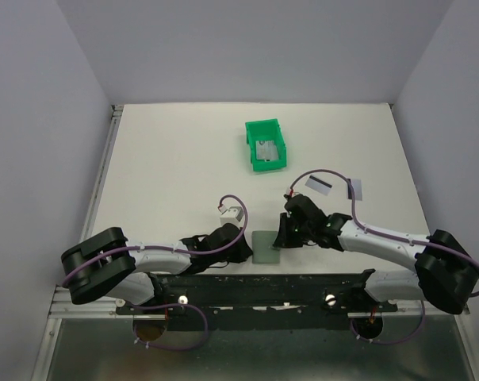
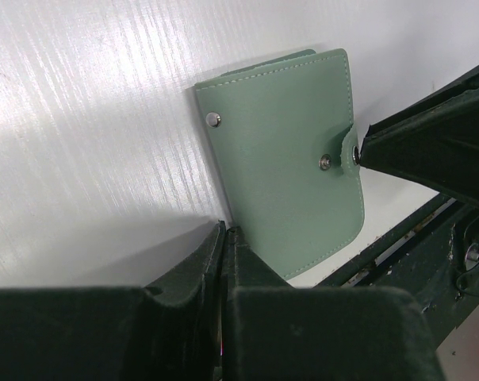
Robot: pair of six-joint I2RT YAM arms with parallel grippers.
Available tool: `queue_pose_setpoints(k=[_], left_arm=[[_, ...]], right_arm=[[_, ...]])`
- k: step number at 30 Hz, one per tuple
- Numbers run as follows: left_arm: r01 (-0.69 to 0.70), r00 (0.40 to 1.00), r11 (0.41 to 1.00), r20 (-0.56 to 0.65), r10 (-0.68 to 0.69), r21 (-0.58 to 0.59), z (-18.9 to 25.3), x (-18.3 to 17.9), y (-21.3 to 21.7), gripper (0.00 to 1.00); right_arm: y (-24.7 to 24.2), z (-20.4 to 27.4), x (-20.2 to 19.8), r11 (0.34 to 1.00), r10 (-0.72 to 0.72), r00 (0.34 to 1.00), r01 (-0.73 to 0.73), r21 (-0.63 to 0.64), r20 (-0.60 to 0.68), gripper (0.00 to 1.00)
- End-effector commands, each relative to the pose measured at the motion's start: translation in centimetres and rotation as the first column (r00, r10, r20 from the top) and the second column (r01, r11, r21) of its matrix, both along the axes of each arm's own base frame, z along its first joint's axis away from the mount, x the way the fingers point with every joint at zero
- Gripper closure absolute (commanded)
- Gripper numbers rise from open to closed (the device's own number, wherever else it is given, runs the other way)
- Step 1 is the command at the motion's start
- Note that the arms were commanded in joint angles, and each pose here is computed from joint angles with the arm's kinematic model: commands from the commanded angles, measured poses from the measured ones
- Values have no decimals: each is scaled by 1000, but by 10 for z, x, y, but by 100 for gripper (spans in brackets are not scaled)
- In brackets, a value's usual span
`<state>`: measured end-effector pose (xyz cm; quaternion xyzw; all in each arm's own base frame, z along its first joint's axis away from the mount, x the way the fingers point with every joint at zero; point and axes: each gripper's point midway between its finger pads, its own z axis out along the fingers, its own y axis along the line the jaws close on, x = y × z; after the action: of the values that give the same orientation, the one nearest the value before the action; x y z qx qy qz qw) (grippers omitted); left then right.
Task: Put the credit cards into the card holder
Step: Close the card holder at the corner of the board.
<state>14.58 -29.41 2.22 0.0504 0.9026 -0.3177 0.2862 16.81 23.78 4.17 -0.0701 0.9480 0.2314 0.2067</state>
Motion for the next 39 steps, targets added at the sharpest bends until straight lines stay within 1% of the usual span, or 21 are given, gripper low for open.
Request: queue_pose_setpoints(k=[1, 10, 26, 39], left_arm=[[4, 1000, 998, -25, -2, 62, -14, -5, 10, 89], [6, 1000, 998, -25, -4, 62, -14, -5, 10, 89], [3, 1000, 998, -25, -1, 65, -15, -6, 12, 89], [5, 1000, 998, -26, -3, 67, -15, -6, 12, 89]], right_arm=[[11, 5, 7, 999, 22, 1000, -22, 28, 13, 75], [16, 9, 11, 999, 23, 999, -24, 44, 23, 75], [24, 4, 9, 997, 49, 999, -48, 57, -7, 75], [24, -8, 7, 998, 56, 998, -55, 31, -42, 75]])
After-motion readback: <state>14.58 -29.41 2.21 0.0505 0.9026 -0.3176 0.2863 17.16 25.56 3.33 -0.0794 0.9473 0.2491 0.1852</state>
